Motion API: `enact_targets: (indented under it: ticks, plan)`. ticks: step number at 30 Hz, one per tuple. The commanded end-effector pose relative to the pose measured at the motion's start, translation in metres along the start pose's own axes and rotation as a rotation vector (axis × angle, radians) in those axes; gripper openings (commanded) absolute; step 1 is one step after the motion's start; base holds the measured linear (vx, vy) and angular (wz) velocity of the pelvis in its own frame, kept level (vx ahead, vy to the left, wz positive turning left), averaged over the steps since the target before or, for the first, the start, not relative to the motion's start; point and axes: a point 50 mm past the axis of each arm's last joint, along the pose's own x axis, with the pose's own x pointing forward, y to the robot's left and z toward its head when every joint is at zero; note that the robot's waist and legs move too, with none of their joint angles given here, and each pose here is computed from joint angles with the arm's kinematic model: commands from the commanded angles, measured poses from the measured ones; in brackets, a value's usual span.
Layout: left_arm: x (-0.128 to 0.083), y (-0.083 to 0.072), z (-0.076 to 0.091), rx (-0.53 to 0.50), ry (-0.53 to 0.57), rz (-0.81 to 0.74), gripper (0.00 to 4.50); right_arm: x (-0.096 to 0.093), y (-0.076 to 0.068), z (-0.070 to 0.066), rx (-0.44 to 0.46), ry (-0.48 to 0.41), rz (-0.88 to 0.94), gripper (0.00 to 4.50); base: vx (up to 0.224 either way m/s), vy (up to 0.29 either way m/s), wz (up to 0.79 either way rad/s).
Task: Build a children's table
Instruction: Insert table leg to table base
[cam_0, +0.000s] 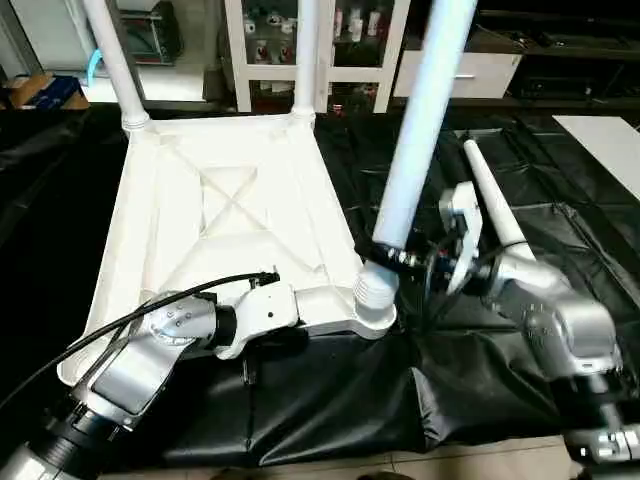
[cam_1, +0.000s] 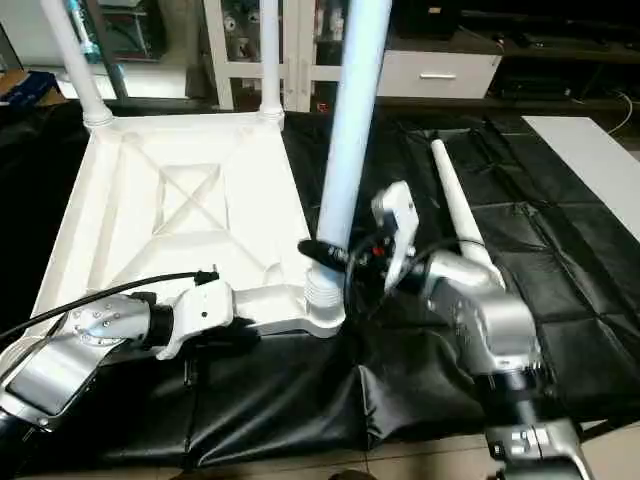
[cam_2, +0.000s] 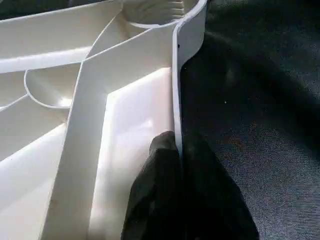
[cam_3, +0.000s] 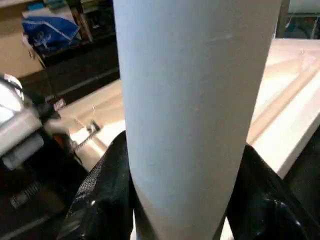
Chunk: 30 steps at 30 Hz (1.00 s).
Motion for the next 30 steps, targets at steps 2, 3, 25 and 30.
enact_targets:
  ticks: [2, 3, 25, 30]
  plan:
    - [0.004, 0.000, -0.008, -0.016, 0.029, 0.020, 0.00, -0.009, -0.001, -0.003, -0.017, -0.002, 0.006, 1.86, 0.000, 0.000, 0.00]
    - [0.004, 0.000, -0.008, -0.017, 0.029, 0.020, 0.00, -0.009, -0.001, -0.003, -0.017, -0.001, 0.007, 1.86, 0.000, 0.000, 0.00]
    - [-0.044, -0.012, -0.044, -0.104, 0.406, 0.058, 0.00, -0.005, -0.007, 0.000, -0.143, -0.117, -0.064, 1.86, 0.000, 0.000, 0.00]
    - [-0.055, -0.010, -0.048, -0.124, 0.489, 0.116, 0.00, -0.005, -0.006, 0.000, -0.147, -0.124, -0.060, 1.86, 0.000, 0.000, 0.00]
